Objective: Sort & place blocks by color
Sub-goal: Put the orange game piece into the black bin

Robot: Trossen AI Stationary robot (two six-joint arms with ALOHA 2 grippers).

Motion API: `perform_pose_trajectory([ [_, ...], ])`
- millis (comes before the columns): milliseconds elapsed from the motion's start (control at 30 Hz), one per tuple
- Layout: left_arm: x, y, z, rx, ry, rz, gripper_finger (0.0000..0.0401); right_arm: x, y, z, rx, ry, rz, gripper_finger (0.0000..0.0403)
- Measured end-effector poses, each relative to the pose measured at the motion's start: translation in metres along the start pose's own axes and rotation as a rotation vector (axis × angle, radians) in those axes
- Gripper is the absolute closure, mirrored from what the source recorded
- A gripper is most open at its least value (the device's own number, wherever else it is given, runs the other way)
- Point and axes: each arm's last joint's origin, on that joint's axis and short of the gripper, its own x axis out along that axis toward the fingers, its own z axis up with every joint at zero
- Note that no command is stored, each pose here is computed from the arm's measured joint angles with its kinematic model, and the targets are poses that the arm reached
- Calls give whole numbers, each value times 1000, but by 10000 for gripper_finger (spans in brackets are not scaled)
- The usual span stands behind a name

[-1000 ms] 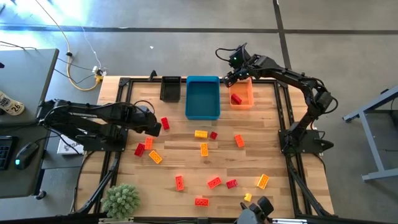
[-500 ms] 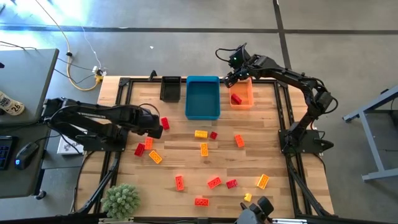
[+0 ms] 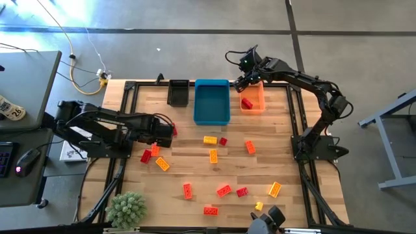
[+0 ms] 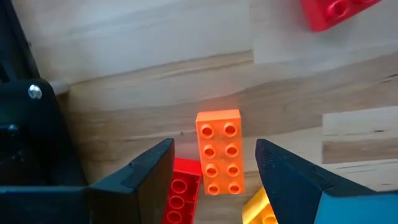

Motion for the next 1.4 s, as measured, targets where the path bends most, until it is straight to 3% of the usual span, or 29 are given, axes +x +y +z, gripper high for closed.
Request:
perform_pose_trajectory([
  [200,10,-6,2,-10,39,43,187,0,3,0,-6,2,9,212],
  [400,15,-15,3,-9,47,0,187,-1,8,-1,-34,1,17,212],
  [800,34,-22,3,-5,68,110,188,-1,10,-2,-50,4,20,212],
  [1200,56,-33,3,74,136,162,188,-1,10,-2,-69,7,19,212],
  [1400,57,-34,3,97,137,153,225,-1,10,-3,-87,10,19,212],
])
